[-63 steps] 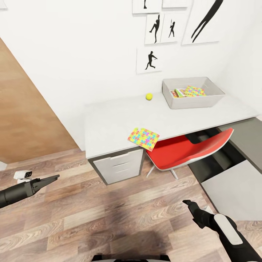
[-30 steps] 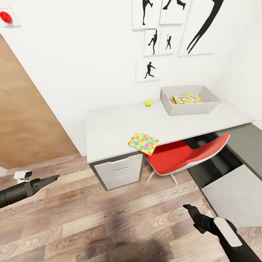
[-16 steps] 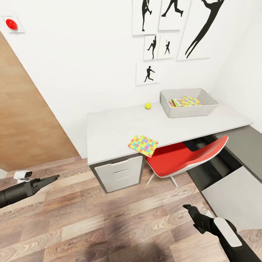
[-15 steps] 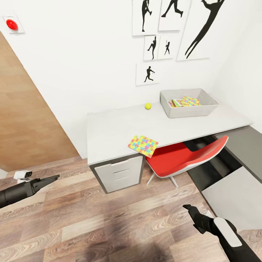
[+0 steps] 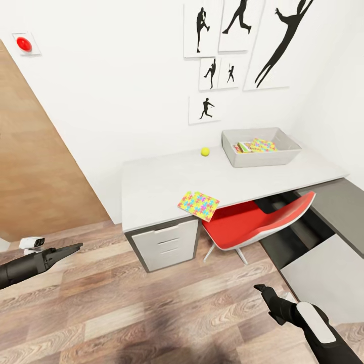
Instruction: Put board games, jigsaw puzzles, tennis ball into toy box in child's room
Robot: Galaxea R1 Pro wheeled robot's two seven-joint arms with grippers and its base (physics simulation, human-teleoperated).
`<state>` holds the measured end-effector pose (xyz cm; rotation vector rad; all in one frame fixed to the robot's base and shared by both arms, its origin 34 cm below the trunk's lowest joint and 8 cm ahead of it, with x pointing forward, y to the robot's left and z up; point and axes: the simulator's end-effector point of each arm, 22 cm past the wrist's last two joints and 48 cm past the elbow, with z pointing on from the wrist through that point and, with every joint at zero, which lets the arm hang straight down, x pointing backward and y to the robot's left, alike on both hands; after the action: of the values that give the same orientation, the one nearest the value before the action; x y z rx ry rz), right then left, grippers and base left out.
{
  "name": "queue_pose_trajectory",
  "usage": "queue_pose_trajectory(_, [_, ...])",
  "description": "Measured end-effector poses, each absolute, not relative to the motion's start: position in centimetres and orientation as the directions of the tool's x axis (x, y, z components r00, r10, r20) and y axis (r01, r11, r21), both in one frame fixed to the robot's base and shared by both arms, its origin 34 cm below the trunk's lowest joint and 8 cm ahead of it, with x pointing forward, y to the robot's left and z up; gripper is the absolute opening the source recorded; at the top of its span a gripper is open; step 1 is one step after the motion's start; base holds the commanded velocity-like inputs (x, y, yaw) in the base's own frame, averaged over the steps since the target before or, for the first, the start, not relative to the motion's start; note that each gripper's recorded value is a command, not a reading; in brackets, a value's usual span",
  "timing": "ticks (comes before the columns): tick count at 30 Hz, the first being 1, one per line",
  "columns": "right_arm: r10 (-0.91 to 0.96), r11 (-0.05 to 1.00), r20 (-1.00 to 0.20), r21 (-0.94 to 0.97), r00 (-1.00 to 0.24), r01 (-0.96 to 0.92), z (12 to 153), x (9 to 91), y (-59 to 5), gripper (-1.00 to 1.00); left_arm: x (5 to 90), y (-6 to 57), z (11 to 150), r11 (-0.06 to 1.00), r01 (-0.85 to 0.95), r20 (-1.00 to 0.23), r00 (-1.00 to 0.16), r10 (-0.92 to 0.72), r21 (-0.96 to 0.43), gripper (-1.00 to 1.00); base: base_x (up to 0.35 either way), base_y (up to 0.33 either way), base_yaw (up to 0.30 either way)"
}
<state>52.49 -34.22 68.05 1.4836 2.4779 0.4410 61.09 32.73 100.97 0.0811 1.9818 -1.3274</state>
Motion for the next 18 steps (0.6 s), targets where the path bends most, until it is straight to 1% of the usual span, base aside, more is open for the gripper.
queue_pose_trajectory(18, [0.888, 0.437, -0.031, 0.364, -0.459, 0.822, 68.5, 52.3, -34.3, 1.00, 61.1, 32.8, 102.5, 0.464, 0.453, -0.624, -0.706, -0.334, -0.761, 1.00, 0.006, 0.000, 0.000])
